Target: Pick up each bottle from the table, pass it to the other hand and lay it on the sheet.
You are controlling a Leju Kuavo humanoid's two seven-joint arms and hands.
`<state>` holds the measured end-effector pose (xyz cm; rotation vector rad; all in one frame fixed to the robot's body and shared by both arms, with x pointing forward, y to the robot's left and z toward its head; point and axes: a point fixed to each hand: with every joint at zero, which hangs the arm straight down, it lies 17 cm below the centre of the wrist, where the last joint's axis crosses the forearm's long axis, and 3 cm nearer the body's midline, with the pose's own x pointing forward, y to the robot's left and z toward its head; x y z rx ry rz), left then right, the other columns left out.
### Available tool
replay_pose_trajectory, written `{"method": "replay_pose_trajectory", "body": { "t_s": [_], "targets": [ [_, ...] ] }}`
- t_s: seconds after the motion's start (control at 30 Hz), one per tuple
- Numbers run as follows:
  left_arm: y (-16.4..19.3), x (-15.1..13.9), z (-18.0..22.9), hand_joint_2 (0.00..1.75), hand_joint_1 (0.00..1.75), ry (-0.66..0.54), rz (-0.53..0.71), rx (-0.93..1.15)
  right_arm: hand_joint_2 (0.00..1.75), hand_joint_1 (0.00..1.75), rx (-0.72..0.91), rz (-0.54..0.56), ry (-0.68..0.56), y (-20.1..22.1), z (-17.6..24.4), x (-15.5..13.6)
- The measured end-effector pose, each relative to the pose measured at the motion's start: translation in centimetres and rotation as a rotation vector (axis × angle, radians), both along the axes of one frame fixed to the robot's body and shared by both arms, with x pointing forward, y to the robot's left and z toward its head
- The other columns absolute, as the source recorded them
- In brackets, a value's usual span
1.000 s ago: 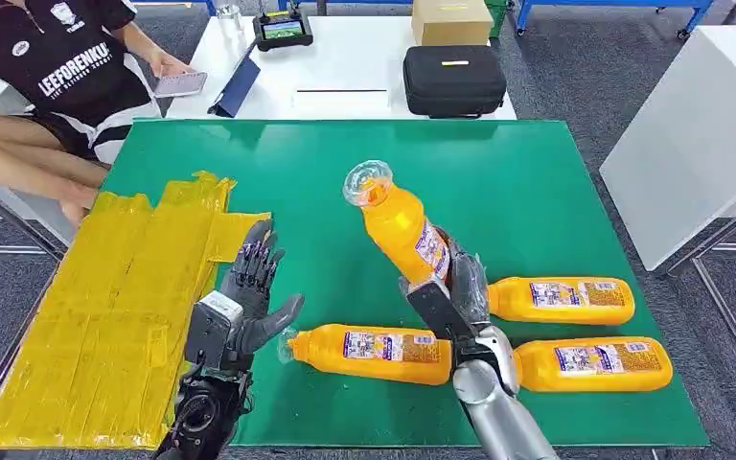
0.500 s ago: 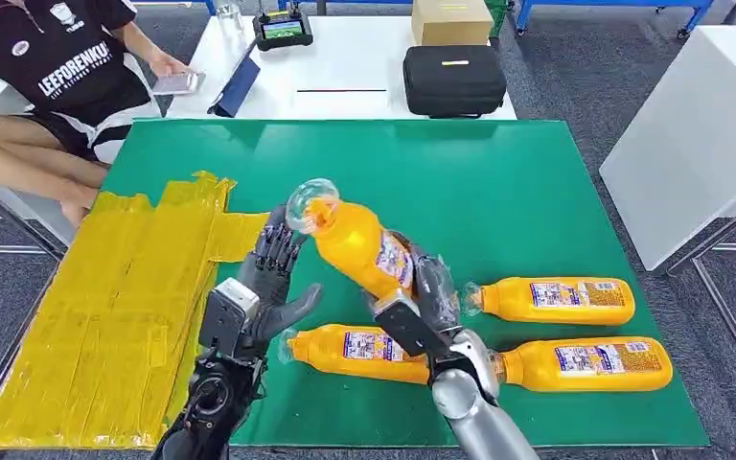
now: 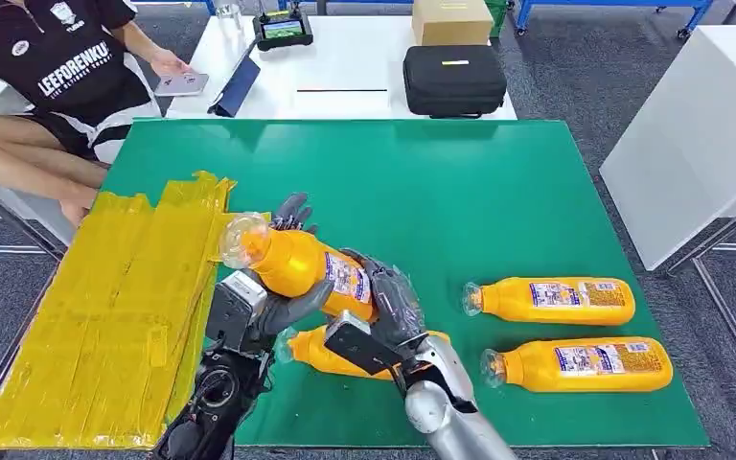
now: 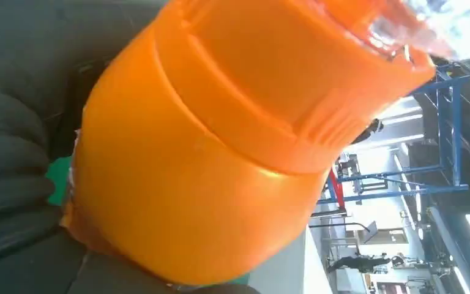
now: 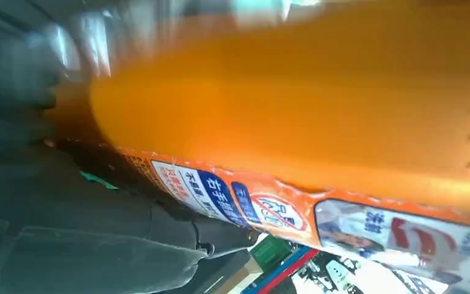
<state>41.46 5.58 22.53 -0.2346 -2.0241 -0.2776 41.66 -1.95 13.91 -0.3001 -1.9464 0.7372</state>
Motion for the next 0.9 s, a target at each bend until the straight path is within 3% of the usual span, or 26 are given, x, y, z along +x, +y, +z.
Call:
{"method": "replay_pose_trajectory", "body": {
  "t_s": [0.47, 0.5, 0.53, 0.9],
  "targets": [
    [0.1, 0.1, -0.2, 1.75, 0.00, 0.016, -0.005, -0.020, 1.75, 1.75, -0.049, 0.029, -0.013, 1.5, -0.1, 0.0],
    [0.1, 0.1, -0.2, 1.75, 1.01, 0.020, -0.005, -0.028, 1.75, 1.75, -0.053, 0.034, -0.013, 1.7, -0.1, 0.0],
    [0.2, 0.2, -0.2, 1.75, 1.75, 0.021, -0.004, -0.037, 1.75, 1.75, -0.054, 0.037, -0.014, 1.9, -0.1, 0.1],
    [1.1, 1.1, 0.1, 1.75, 1.75, 0.038, 0.019, -0.109, 1.75, 1.75, -0.040, 0.041, 0.003, 2.3, 0.0, 0.8]
  ]
}}
